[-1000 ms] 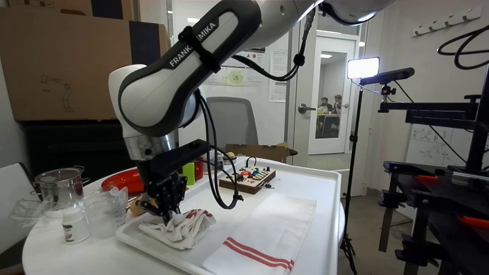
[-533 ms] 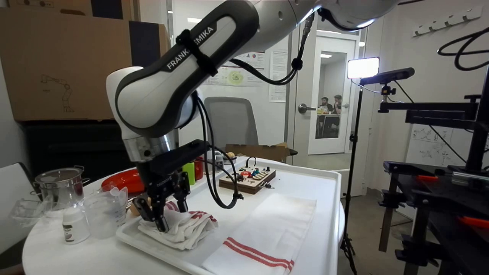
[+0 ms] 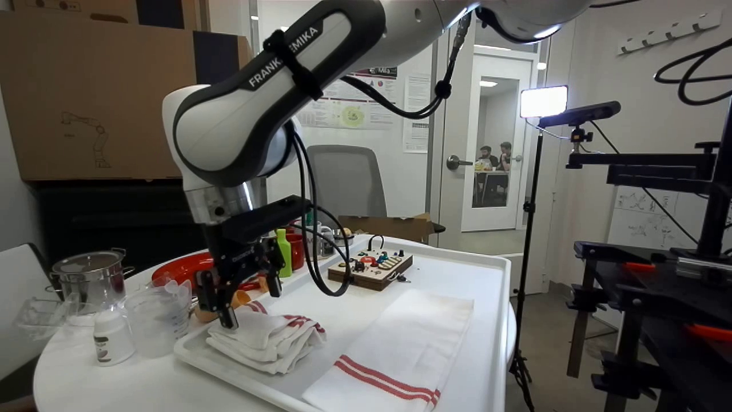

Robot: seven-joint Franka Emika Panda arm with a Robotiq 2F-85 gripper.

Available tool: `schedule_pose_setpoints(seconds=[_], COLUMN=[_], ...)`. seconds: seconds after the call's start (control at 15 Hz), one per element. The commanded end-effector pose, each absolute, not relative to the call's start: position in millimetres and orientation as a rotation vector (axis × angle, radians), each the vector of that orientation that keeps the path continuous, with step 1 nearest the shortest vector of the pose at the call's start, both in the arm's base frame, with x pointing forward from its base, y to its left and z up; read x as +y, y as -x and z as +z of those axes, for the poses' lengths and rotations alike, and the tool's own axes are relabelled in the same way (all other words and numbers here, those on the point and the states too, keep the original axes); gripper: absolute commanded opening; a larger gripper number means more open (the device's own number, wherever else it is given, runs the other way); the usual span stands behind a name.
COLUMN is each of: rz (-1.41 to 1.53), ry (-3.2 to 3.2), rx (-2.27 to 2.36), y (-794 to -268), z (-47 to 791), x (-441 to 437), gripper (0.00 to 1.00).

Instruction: Use the white towel farthest from you to wipe the tray

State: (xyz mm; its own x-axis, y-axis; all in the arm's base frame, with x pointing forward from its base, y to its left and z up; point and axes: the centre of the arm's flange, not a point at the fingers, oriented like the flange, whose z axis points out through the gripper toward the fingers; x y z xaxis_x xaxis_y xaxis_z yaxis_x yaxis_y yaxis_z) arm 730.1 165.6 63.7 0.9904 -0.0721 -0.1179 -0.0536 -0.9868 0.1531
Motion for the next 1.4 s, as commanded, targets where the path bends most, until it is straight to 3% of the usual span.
schedule_pose_setpoints(seconds=[0.0, 0.53, 1.27, 1.33], rz=[-0.144, 0.054, 0.044, 0.03], ry=[-3.015, -3.056, -3.11, -3.074], rx=[-0.087, -0.093, -0.01, -0.03], y=[-725, -721, -663, -693], z=[114, 170, 178, 162], x=[152, 123, 47, 58], gripper=[1.0, 1.0, 1.0, 1.0])
